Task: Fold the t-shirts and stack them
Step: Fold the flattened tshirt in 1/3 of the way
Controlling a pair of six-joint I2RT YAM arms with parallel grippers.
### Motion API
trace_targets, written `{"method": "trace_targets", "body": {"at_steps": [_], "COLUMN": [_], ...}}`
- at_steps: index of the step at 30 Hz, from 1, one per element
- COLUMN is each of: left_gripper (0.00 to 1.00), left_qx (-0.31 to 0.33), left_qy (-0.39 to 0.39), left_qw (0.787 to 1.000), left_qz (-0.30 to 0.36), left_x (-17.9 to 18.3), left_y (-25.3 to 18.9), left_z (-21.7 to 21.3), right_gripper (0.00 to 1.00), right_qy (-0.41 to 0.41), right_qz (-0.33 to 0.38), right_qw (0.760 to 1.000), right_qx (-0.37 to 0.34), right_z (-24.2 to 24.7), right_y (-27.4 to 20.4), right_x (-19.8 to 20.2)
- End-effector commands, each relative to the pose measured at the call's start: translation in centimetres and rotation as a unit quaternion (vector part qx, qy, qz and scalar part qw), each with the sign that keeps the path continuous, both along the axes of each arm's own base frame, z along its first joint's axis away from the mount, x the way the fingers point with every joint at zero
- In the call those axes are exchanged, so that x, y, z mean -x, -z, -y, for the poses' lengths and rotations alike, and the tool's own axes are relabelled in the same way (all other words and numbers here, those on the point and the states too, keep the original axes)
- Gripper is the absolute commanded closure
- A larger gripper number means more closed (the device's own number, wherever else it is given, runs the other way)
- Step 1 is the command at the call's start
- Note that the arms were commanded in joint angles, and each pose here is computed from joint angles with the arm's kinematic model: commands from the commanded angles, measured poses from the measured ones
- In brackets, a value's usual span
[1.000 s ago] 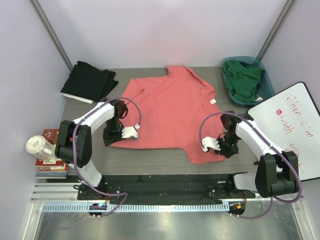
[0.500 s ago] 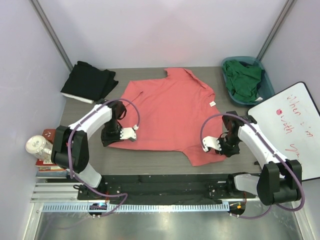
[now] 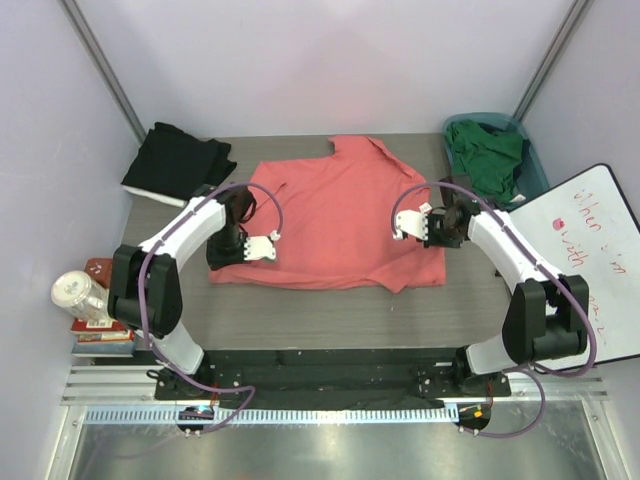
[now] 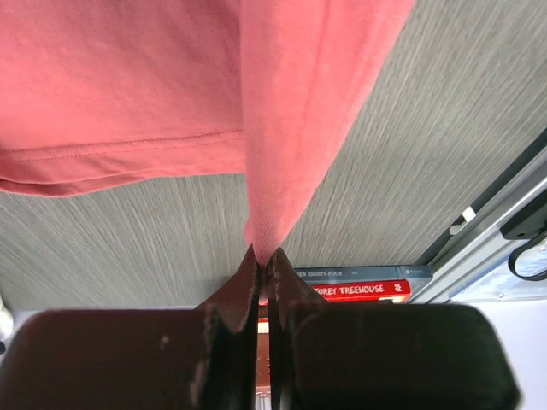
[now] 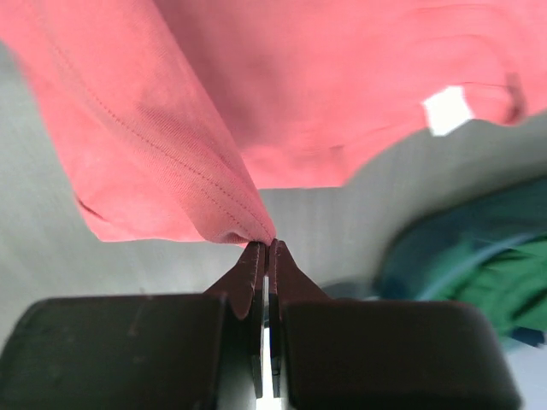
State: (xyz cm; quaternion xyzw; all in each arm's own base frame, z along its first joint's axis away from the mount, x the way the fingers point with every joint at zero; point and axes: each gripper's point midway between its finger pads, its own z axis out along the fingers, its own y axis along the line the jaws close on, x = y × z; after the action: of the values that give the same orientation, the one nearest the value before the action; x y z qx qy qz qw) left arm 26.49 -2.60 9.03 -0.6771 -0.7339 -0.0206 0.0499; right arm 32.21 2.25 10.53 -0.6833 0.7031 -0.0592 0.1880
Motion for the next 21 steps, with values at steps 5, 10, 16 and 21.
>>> {"method": "trace_targets", "body": {"at_steps": [5,10,16,21], "left_gripper": [1.00,1.00,1.00,1.00], "left_qx": [-0.011,-0.024,-0.031,-0.030], "left_qy": [0.000,-0.019,-0.028,-0.035], "left_qw": [0.999,0.998,0.998,0.997], "left_qz": [0.038,0.052,0.057,0.063], "left_x": [-2.2,-3.4,-4.5,-5.5], "left_y": [0.2,0.8,1.6,2.1], "left_z": [-0.7,-1.6,-2.2,-2.1], "right_gripper": [0.99,0.99,0.99,0.99], "right_qy": [0.011,0.013,0.017,0.015], "right_qz": [0.114,0.143,0.159,0.167], "right_qw": [0.993,0.990,0.987,0.986], "right_qx": [0.005,0.008,0.010,0.008], "right_z": [-0.4,-0.5,-0.6,-1.1], "right_y": [-3.5,-3.6,-3.6,-3.4], "right_x": [-8.4,-11.0,-13.4,-14.4]}}
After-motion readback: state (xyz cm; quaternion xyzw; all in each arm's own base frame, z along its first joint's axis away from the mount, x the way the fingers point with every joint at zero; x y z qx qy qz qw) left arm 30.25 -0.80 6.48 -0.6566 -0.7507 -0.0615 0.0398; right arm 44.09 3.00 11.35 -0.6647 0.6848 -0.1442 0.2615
